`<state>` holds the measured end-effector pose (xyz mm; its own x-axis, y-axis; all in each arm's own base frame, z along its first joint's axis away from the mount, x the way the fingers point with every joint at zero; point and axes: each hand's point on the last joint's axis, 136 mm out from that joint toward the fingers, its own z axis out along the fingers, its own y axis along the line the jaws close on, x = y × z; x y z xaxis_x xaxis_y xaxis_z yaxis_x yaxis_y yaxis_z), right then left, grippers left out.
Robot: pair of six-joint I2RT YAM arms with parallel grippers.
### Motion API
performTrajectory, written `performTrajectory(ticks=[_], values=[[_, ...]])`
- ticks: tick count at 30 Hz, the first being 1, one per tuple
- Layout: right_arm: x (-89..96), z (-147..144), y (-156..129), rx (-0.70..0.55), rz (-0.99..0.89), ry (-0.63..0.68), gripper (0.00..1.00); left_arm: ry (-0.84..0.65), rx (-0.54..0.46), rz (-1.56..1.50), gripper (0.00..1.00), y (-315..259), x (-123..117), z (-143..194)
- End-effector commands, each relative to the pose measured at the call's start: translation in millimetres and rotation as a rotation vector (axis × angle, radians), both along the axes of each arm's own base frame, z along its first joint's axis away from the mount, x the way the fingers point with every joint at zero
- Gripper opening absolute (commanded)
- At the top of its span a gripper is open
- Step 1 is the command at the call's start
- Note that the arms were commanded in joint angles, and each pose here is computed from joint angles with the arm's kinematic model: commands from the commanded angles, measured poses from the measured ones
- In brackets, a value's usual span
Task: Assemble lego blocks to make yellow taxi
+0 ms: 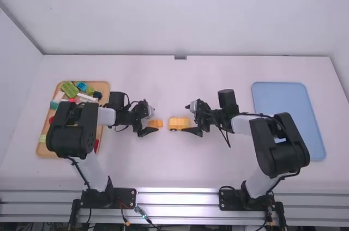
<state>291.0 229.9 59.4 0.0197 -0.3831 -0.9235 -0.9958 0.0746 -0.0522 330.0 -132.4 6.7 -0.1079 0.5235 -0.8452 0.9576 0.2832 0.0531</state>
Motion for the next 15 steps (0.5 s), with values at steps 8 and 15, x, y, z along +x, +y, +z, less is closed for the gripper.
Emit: performTrajectory(ticks=[8, 15], values=[[-12.6, 7.6, 7.6, 0.031, 0.038, 0.011, 0.99, 0.041, -0.064, -0.010, 1.00, -3.4, 1.5, -14.3], [-9.0, 5.3, 5.4, 0.017, 0.015, 0.020, 0.99, 0.076, -0.075, -0.076, 1.00, -9.2, -3.1, -19.6]])
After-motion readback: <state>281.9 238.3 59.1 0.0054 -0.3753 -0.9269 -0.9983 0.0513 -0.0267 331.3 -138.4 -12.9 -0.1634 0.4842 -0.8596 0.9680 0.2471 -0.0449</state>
